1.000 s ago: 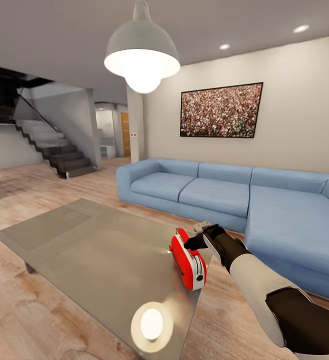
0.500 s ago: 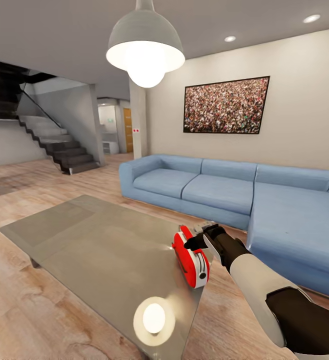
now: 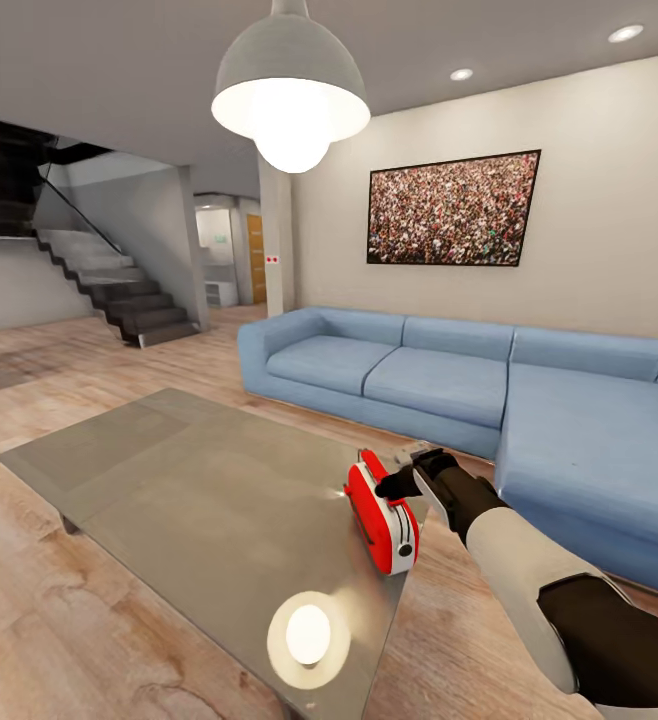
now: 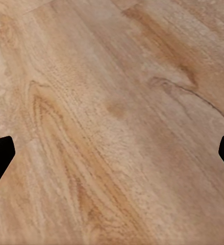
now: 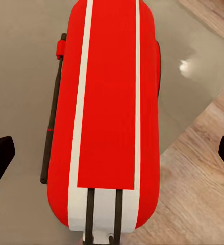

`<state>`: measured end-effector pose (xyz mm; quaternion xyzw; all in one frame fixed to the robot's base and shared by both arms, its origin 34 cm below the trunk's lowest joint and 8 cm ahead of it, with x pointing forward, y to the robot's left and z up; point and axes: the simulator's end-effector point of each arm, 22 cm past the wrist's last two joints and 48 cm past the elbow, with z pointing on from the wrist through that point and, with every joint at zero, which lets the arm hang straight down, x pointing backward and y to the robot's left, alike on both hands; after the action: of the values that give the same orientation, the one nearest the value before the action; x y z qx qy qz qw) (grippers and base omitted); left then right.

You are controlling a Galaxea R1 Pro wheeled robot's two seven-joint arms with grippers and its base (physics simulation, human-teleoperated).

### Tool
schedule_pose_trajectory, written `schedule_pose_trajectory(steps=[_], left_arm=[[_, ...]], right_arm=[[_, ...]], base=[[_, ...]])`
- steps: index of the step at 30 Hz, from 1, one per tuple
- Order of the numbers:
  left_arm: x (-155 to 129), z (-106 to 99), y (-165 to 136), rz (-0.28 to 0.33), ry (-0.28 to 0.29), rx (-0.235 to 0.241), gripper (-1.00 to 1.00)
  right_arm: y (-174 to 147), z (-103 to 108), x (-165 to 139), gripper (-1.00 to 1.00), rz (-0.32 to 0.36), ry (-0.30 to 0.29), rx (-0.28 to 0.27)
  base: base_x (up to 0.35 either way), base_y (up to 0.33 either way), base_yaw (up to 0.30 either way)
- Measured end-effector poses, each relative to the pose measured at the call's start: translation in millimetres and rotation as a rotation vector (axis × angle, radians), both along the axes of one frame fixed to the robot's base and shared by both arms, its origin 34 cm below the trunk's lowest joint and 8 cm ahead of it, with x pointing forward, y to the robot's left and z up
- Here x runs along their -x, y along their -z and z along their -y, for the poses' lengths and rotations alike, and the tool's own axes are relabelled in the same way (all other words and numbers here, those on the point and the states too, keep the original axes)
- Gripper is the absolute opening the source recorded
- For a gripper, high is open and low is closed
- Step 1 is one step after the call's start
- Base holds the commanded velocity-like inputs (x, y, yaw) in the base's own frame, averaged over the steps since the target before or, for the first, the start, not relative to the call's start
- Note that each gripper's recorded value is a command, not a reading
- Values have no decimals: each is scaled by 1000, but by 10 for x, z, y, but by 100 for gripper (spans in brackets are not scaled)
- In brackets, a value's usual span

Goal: Turn on the radio receiver that's on the table in the living room.

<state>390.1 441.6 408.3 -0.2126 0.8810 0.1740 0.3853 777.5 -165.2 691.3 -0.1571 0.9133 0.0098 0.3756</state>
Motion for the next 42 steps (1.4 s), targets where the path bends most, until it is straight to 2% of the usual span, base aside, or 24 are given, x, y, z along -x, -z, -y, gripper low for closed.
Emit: schedule_pose_trajectory(steps=[21,42], left_arm=[[65,6,75,-27,0,1,100],[67,6,78,-28,0,1,100]], right_arm=[[173,0,-12,100,-26,-1,0],[180,-8,-12,100,-28,0,-7]], base=[[0,0,0],[0,0,0]])
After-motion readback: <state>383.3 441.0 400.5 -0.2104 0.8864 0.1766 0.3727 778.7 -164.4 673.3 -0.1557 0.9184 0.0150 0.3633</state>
